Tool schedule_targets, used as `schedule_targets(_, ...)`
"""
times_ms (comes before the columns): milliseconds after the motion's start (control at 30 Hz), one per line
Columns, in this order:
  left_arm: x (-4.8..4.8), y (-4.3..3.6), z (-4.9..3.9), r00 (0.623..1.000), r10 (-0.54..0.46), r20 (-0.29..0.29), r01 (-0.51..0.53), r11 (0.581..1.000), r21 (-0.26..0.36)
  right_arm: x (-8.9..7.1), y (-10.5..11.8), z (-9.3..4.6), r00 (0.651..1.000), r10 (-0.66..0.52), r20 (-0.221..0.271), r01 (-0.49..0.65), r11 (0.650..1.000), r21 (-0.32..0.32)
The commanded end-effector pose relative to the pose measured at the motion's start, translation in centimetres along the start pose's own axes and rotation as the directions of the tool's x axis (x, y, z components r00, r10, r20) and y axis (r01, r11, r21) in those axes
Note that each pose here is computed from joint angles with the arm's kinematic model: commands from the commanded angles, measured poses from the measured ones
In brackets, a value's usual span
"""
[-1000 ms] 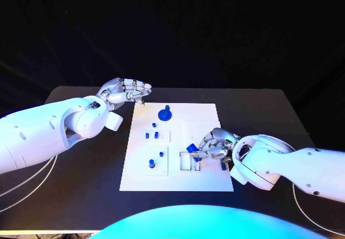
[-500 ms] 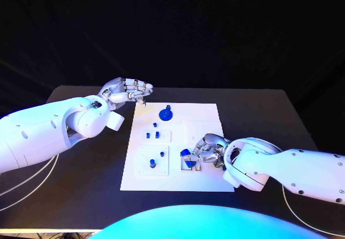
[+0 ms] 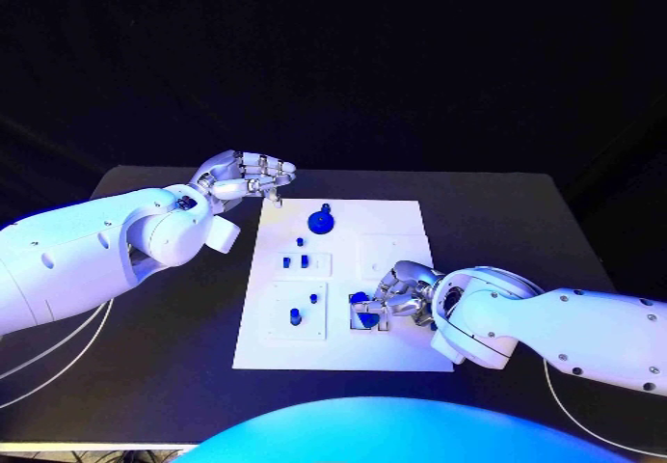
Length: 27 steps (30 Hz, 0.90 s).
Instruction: Assemble the parts on the task board
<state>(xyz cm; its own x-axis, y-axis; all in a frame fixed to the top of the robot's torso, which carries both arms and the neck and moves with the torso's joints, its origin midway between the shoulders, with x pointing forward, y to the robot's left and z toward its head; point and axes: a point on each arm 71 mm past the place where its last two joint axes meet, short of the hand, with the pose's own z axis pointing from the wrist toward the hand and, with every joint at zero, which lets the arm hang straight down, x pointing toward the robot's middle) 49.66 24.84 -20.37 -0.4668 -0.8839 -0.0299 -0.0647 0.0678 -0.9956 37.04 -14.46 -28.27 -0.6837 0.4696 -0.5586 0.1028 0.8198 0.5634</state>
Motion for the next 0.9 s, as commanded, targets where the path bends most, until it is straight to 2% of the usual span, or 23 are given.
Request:
schedule_targets(33, 0.22, -0.1, 0.04, 1.0, -0.009, -0.014, 0.009, 1.0, 0.004, 0.03, -0.06, 0.15, 1.0, -0.027, 0.004, 0.027, 1.0, 0.004)
schedule_targets(233, 0.18, -0.1, 0.02, 1.0, -0.009, -0.013, 0.009, 1.0, 0.004, 0.02, 0.09, 0.39, 1.0, -0.029, 0.013, 0.029, 1.0, 0.002)
schedule_targets(567, 0.14, -0.09, -0.01, 1.0, -0.009, -0.014, 0.009, 1.0, 0.004, 0.32, 0.36, 0.54, 0.999, -0.048, 0.0, 0.048, 0.999, -0.007)
schedule_targets(900, 0.12, -0.09, -0.01, 1.0, -0.009, -0.013, 0.009, 1.0, 0.004, 0.19, 0.27, 0.02, 0.998, -0.066, 0.015, 0.066, 0.997, -0.029)
